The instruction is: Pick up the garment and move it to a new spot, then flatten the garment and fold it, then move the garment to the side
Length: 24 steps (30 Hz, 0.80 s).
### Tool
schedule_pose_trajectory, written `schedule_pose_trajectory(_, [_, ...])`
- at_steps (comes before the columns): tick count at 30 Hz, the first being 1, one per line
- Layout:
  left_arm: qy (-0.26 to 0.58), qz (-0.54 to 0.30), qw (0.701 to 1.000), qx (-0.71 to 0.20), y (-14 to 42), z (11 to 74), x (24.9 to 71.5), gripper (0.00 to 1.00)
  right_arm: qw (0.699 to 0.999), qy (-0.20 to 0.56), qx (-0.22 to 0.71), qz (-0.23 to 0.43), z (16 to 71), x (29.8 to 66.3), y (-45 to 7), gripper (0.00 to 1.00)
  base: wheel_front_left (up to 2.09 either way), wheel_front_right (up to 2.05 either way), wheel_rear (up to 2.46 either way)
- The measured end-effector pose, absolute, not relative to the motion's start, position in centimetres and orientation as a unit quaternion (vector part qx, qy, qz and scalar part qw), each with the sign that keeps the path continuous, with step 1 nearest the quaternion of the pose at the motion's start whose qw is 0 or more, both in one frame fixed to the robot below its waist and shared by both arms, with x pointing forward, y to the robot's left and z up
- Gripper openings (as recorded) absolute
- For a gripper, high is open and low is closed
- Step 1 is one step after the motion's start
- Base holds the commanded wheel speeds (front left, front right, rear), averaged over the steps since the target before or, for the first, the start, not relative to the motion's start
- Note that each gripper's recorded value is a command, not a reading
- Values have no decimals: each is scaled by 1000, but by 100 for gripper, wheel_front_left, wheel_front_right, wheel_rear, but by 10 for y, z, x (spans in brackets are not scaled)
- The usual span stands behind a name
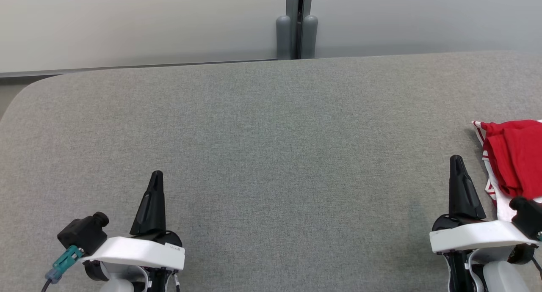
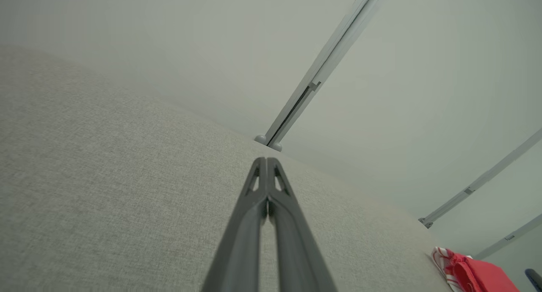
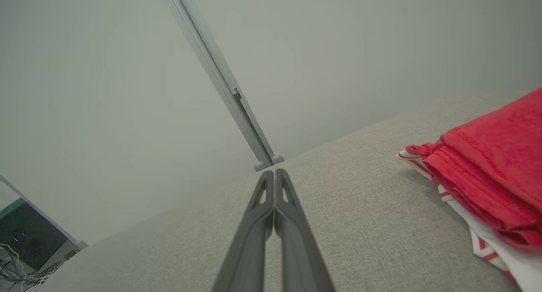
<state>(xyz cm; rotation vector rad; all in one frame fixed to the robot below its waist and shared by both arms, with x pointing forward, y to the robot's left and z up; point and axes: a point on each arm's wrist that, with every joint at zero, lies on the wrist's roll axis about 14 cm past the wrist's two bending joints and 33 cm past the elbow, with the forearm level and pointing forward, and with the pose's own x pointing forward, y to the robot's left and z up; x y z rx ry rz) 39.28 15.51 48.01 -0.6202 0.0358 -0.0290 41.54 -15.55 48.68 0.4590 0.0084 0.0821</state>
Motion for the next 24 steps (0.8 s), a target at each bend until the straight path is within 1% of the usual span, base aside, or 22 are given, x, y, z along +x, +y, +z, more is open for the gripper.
schedule_pose_trajectory(8, [26,-2,937,-348,161,477,392,0,959,13,280,27,485,414,-161,0,0,0,0])
schedule_pose_trajectory(24, [34,15,899,-435,172,476,391,0,923,22,385,4,485,410,-172,0,0,0,0])
